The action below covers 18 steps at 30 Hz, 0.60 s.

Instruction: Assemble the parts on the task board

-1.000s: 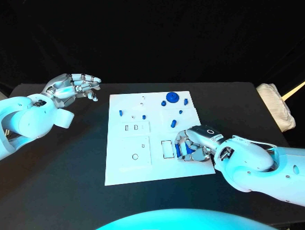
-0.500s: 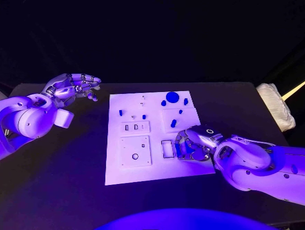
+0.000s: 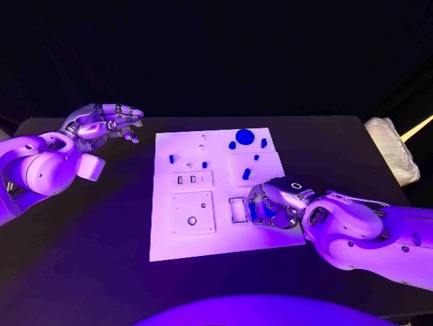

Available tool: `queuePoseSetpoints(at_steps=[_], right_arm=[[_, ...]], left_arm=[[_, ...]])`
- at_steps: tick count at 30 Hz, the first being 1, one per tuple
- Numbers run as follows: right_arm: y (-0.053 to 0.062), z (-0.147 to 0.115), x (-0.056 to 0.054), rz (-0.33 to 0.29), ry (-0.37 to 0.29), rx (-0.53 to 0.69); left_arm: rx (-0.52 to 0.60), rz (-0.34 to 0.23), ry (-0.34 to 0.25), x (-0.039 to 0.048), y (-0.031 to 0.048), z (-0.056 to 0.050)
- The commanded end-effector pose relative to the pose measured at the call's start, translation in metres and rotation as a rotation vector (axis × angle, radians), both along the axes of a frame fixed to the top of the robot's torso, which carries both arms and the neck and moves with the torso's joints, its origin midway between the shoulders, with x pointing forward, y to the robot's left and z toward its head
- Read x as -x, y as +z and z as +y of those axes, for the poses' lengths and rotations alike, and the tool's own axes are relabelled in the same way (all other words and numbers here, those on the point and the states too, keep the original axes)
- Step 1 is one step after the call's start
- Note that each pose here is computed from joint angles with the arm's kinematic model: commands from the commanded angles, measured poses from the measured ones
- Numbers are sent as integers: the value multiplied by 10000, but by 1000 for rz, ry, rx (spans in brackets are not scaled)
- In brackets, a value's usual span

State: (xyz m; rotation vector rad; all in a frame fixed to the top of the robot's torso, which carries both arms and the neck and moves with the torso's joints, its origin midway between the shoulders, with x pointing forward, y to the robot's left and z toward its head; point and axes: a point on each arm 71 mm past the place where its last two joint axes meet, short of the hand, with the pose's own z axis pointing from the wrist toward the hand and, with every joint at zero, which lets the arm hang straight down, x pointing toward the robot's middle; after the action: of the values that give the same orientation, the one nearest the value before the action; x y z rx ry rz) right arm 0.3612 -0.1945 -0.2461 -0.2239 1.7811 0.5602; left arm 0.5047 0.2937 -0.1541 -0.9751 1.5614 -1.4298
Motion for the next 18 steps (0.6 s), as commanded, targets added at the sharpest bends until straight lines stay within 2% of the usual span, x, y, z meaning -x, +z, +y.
queuePoseSetpoints(at_steps=[1, 18], right_arm=[[-34, -25, -8, 10, 1, 32], [-6, -63, 4, 5, -6, -15]], left_arm=[[4, -2, -17, 4, 7, -22], [-5, -3, -15, -1, 3, -7]])
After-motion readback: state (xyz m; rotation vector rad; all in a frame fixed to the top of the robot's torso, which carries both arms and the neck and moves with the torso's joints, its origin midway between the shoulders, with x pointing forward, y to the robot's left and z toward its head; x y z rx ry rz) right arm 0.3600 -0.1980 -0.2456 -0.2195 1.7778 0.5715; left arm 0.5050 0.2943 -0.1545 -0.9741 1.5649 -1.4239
